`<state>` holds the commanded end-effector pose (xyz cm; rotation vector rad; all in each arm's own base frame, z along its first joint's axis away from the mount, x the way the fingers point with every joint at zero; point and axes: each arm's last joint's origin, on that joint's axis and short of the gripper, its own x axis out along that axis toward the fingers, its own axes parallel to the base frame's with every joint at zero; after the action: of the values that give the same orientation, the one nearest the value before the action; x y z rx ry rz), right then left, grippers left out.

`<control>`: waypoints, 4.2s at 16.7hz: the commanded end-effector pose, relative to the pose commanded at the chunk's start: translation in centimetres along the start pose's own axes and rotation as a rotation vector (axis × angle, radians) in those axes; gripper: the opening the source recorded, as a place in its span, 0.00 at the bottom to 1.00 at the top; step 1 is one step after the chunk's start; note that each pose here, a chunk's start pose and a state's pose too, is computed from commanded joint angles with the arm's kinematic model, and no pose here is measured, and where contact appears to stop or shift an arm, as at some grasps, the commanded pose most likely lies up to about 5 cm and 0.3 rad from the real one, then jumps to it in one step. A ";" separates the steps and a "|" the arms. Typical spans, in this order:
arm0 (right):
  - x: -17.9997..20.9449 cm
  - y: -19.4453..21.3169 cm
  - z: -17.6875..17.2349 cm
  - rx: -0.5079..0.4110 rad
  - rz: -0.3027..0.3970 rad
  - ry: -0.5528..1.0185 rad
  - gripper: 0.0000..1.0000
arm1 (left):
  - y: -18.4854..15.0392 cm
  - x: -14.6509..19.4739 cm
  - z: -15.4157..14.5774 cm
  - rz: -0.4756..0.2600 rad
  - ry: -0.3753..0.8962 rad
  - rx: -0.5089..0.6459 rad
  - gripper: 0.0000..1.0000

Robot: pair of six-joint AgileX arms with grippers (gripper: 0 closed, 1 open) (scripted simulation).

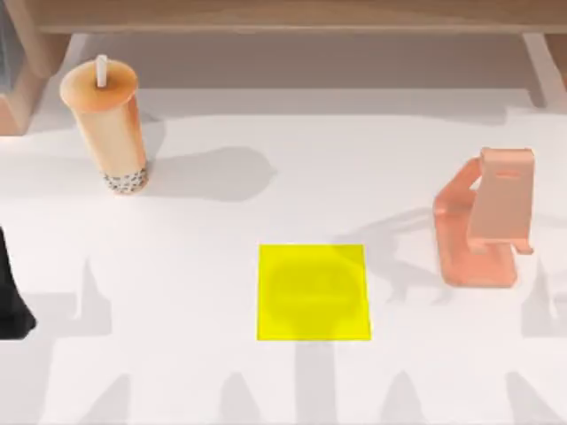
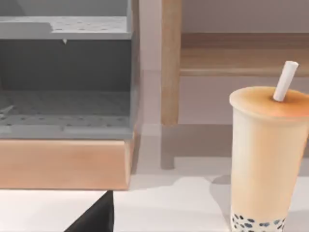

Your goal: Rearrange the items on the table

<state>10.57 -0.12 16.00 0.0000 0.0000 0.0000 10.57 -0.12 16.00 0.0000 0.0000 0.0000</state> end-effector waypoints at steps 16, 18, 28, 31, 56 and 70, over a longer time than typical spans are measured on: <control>5.8 -2.2 9.1 0.136 -0.164 0.586 1.00 | 0.0 0.0 0.0 0.000 0.000 0.000 1.00; 8.6 -2.9 10.5 0.162 -0.190 0.718 1.00 | 0.0 0.0 0.0 0.000 0.000 0.000 1.00; 25.3 -6.9 7.9 0.243 -0.258 1.343 1.00 | 0.0 0.0 0.0 0.000 0.000 0.000 1.00; 28.8 -7.2 5.8 0.241 -0.247 1.460 1.00 | 0.0 0.0 0.0 0.000 0.000 0.000 1.00; 31.9 -7.1 -5.2 0.230 -0.224 1.556 1.00 | 0.0 0.0 0.0 0.000 0.000 0.000 1.00; 31.9 -7.1 -5.2 0.230 -0.224 1.556 0.10 | 0.0 0.0 0.0 0.000 0.000 0.000 1.00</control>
<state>42.45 -7.19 10.75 0.2297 1.5555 -0.2242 10.57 -0.12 16.00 0.0000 0.0000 0.0000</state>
